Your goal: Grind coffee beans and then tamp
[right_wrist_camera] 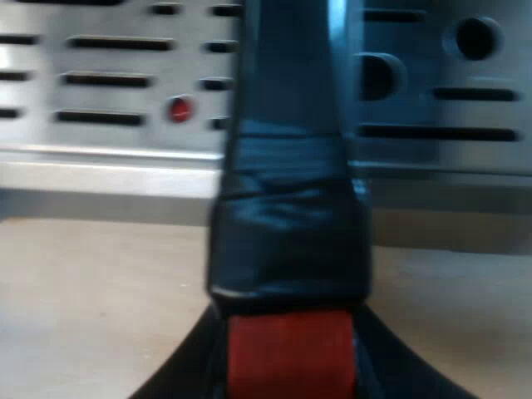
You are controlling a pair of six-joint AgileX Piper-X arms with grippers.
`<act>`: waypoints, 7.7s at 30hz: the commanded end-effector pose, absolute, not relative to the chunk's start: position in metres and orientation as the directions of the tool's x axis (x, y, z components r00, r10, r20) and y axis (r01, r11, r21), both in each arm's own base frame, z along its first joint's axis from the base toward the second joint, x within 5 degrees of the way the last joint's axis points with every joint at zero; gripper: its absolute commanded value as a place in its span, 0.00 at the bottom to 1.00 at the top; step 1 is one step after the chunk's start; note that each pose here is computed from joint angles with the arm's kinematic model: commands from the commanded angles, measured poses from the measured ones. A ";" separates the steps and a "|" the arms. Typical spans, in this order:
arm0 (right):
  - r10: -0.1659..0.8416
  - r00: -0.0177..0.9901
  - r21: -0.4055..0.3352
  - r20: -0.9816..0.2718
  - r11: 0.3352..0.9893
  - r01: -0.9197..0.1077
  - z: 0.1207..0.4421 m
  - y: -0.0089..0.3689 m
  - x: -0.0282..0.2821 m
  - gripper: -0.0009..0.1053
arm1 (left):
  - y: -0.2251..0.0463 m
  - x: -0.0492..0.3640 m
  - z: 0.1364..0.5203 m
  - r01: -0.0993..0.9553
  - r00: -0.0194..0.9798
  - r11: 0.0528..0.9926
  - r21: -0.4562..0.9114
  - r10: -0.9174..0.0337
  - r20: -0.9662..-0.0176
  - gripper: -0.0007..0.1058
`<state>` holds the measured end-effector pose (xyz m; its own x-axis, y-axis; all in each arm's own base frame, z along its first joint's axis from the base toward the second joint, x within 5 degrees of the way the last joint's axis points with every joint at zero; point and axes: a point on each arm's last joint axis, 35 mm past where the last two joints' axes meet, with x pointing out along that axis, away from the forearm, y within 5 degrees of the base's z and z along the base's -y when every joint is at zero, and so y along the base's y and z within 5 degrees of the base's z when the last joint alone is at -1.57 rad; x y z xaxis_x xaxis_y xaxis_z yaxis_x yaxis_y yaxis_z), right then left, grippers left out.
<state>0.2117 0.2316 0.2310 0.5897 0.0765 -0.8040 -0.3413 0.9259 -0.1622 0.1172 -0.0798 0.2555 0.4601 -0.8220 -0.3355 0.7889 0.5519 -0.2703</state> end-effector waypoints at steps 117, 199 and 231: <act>0.297 0.706 -0.265 -0.643 0.778 -0.569 0.188 0.186 0.057 0.01 | -0.045 0.051 0.258 0.773 0.519 0.591 -0.231 -0.798 -0.306 0.56; 0.322 0.494 -0.201 -0.807 0.637 -0.744 0.204 0.194 0.068 0.54 | -0.047 0.055 0.252 0.776 0.522 0.589 -0.225 -0.800 -0.295 0.56; 0.559 0.600 -0.266 -0.572 0.566 -0.780 0.290 0.226 0.074 0.64 | -0.042 0.067 0.247 0.571 0.721 0.801 -0.179 -0.594 -0.357 0.62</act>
